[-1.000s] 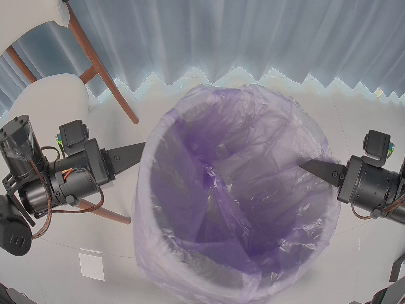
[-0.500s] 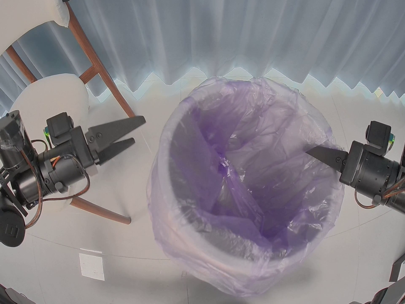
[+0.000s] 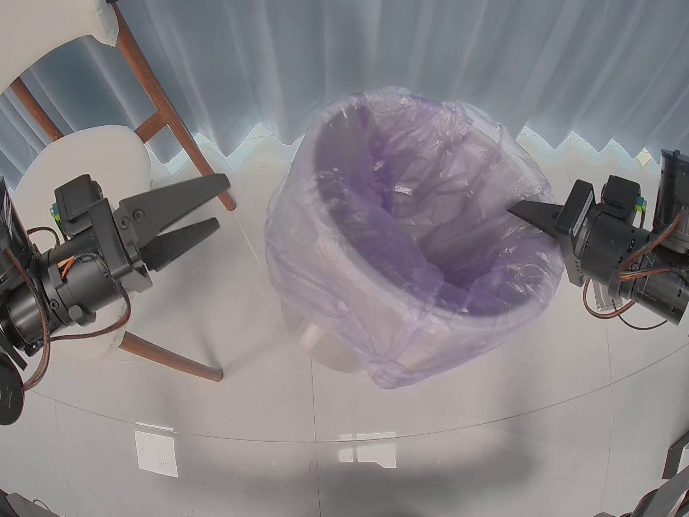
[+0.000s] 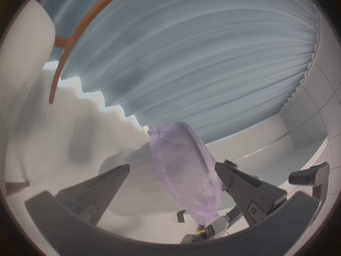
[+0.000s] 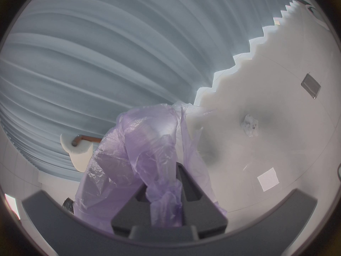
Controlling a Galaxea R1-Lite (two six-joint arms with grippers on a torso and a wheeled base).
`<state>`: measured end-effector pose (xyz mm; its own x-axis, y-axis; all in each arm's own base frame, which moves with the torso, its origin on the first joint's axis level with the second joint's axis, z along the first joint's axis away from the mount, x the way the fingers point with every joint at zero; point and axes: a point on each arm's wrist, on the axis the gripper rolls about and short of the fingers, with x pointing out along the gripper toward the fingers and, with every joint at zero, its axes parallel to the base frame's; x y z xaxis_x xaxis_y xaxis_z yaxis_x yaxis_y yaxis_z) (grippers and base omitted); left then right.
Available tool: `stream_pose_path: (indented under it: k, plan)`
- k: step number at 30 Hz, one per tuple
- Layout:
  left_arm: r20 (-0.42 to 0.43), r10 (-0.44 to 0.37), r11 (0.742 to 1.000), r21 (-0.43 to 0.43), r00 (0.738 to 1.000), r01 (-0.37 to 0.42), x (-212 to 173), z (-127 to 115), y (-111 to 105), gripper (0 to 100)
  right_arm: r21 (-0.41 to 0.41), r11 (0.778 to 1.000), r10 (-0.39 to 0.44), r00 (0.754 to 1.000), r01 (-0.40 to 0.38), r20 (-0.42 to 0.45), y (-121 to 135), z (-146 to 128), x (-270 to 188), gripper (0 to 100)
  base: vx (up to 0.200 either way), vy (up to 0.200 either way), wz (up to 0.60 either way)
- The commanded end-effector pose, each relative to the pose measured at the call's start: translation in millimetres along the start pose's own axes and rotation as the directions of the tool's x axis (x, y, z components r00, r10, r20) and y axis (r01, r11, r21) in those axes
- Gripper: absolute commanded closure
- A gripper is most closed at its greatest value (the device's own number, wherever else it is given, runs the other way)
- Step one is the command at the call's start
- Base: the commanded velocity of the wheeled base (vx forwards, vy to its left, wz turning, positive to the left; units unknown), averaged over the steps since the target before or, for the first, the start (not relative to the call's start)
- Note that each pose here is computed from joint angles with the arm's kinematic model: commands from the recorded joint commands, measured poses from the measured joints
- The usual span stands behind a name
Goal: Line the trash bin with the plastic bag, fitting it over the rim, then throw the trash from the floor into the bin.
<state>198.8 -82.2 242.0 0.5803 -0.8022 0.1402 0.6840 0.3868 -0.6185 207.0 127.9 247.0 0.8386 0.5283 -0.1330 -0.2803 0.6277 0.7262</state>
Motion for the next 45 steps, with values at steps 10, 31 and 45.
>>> stream_pose_path:
  k: [10,31,45]
  plan:
    - [-0.112,-0.071,0.997,-0.044,0.991,0.066,8.3,-29.7,-9.3,0,0.075,0.997,-0.024,1.0,0.022,0.019,-12.1,-5.9,39.5,100,0.0,0.0,0.0]
    - [-0.232,-0.118,0.99,-0.108,0.965,0.095,21.9,-59.4,-11.5,0,0.074,0.997,0.008,1.0,-0.008,-0.002,-4.5,-14.5,36.7,100,0.0,0.0,0.0]
    - [-0.211,-0.142,0.987,-0.099,0.967,0.124,28.6,-63.0,-7.2,100,0.062,0.998,0.011,0.999,-0.009,-0.032,-1.2,-26.0,35.6,100,0.0,0.0,0.0]
